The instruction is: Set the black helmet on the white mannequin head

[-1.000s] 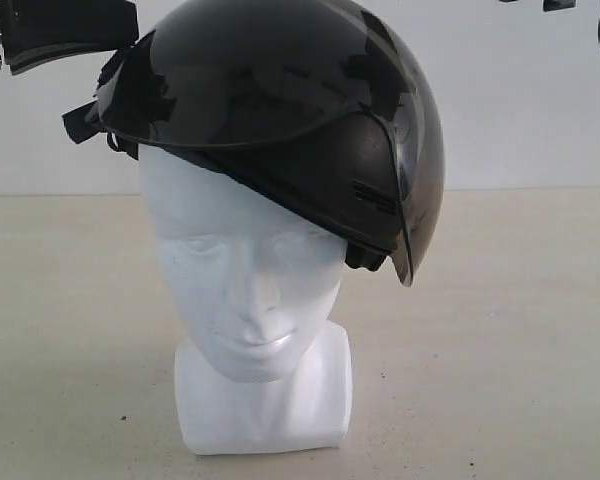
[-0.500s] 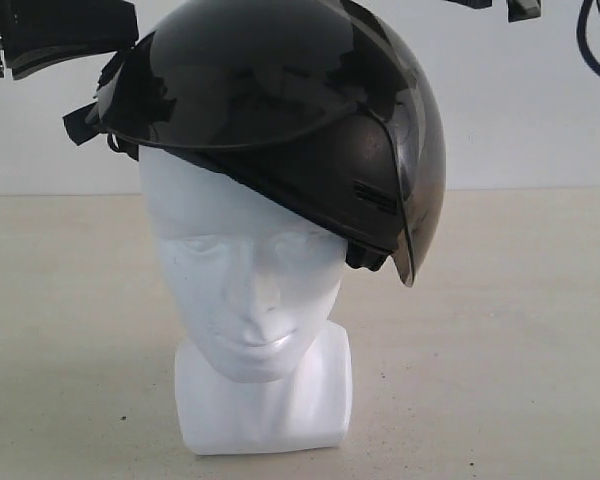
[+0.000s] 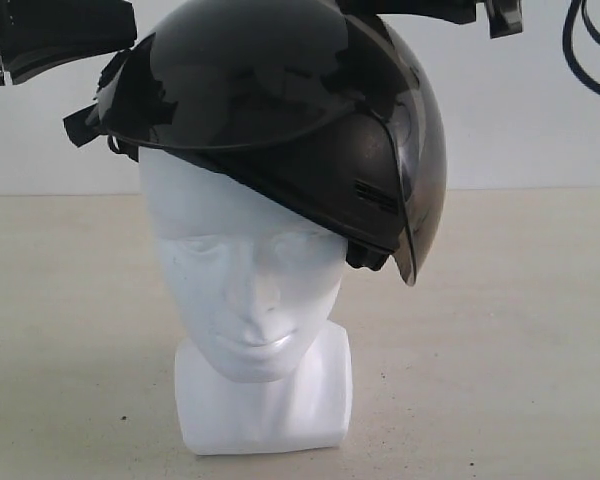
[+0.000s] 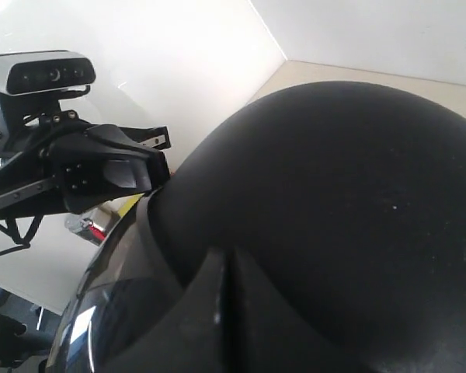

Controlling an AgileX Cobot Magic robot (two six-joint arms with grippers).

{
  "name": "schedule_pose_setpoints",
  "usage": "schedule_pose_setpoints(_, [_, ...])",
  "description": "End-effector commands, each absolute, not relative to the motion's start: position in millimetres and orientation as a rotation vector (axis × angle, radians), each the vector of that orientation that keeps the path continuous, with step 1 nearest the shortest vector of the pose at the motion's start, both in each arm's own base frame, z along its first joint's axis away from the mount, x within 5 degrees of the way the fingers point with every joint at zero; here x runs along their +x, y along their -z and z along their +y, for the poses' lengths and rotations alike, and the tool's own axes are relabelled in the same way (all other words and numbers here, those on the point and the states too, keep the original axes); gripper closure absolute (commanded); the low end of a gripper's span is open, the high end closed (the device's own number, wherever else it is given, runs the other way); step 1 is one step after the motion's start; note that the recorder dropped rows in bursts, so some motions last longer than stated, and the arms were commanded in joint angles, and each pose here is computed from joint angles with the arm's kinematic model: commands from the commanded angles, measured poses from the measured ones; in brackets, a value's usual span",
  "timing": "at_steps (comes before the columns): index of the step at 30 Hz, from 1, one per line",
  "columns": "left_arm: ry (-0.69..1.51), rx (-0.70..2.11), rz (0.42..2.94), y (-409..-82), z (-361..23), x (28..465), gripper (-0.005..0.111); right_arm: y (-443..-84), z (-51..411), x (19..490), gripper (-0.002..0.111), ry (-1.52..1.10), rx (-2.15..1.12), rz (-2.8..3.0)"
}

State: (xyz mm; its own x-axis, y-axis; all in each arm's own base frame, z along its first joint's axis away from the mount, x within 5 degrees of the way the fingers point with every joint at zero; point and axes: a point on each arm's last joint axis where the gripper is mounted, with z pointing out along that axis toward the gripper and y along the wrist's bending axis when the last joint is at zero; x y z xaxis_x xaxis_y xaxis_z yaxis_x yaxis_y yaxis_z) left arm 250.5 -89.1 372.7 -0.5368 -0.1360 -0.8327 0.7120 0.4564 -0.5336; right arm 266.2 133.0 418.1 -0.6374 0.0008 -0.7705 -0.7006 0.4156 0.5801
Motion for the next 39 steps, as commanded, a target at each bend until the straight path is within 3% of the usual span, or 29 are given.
schedule_pose_setpoints(1, [1.22,0.636,1.878,-364,-94,235,0.102,-420,134,262,0.108,-1.292,-0.622,1.972])
schedule_pose_setpoints(14, [1.16,0.571,1.894,-358,-91,236,0.102,-421,135,259,0.108,-1.336,-0.627,1.978])
schedule_pose_setpoints(24, [1.036,0.556,1.776,-399,-87,249,0.102,-421,135,260,0.108,-1.323,-0.641,1.969])
schedule_pose_setpoints(39, [1.156,0.624,1.83,-384,-93,262,0.102,-420,135,259,0.108,-1.322,-0.652,1.97])
